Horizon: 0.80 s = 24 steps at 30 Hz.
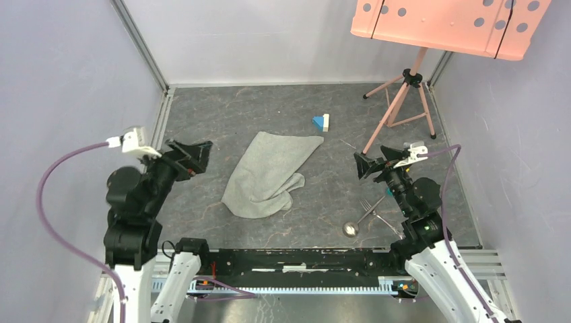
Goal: Fold the napkin into a case and place the utensils inside
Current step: Pick up the crumpled napkin from the center of the board.
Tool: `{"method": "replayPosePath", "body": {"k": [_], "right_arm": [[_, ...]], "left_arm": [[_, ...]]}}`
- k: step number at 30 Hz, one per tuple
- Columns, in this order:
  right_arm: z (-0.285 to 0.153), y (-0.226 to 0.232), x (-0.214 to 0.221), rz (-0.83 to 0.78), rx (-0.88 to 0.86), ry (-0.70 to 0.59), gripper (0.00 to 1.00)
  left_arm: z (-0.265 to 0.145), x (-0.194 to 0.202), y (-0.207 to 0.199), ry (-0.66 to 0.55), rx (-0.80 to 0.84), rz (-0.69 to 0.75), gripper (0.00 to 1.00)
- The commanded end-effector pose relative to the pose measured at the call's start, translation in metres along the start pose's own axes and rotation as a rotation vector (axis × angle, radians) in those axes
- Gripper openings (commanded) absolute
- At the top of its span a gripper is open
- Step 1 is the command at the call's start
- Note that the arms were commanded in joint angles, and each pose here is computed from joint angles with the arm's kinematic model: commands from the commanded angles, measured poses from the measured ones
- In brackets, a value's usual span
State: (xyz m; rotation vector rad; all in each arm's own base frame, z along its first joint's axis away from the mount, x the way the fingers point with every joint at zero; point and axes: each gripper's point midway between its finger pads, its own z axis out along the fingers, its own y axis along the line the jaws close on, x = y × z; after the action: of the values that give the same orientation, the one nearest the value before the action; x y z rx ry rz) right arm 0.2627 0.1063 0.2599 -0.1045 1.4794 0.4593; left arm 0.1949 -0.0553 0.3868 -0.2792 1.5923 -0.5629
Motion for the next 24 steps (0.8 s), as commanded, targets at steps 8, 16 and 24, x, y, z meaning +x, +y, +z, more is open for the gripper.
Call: {"method": "replayPosePath", "body": {"k": [8,16,24], "right_arm": [[0.029,0.007,0.045,0.191,-0.026,0.067,0.98],[0.059,0.033,0.089,0.389,-0.139,0.146,0.98],[0.091,0.089,0.157,0.472,-0.286,0.306,0.89]], "left_arm": [[0.033,0.146,0.034,0.559,-0.047,-0.244,1.00],[0.030,0.203,0.054,0.660,-0.059,-0.325,1.00],[0.045,0.258,0.060,0.738,-0.127,-0.284,1.00]]}}
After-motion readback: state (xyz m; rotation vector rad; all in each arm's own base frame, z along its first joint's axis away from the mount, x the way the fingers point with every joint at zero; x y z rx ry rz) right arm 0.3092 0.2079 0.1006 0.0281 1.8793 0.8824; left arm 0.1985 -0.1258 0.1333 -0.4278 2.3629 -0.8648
